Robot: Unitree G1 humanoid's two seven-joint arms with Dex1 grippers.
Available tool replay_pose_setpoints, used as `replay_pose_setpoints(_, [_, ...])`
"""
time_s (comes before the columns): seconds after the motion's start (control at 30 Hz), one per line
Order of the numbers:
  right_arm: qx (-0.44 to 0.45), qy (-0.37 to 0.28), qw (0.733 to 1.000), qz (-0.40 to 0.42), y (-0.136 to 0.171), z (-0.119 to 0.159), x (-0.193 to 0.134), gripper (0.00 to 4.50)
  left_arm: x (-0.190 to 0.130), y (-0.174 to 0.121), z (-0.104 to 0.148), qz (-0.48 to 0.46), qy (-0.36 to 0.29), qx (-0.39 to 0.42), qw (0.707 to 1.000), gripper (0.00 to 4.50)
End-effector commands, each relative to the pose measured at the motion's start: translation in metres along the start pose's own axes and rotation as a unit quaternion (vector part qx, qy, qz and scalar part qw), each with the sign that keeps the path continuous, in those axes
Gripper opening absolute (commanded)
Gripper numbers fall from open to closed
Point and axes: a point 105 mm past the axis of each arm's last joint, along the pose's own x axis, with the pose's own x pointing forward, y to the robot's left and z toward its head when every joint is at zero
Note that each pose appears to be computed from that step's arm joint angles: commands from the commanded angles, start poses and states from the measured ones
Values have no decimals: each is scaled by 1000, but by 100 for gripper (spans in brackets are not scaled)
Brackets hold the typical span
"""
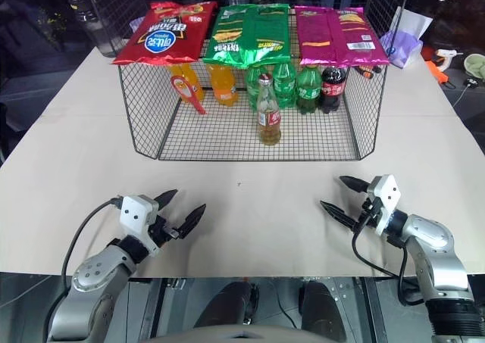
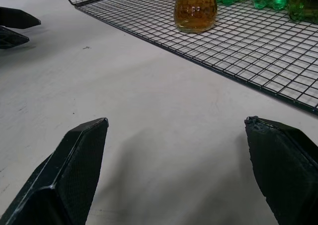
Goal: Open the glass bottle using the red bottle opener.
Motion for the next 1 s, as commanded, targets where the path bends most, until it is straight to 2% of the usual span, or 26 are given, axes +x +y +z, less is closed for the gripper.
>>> replay_pose_setpoints(0.03, [-18,-17,1000,2,3,8,-2,445,1,1,9,-7,-15,16,1000,450])
replay_pose_setpoints(0.57, [-17,-16,1000,-8,5,1,-8,445,6,1,15,-23,-31,16,999,450])
replay_pose_setpoints(0.8, [-19,-19,1000,-8,5,4,-6,445,16,9,25,5,-47,-1,999,450])
replay_pose_setpoints(0.9, [-26,-38,999,-2,8,15,-1,445,24,18,45,19,-80,-15,997,450])
replay_pose_setpoints(1.0, [-35,-72,997,20,18,38,11,445,37,35,69,39,-110,-12,993,450])
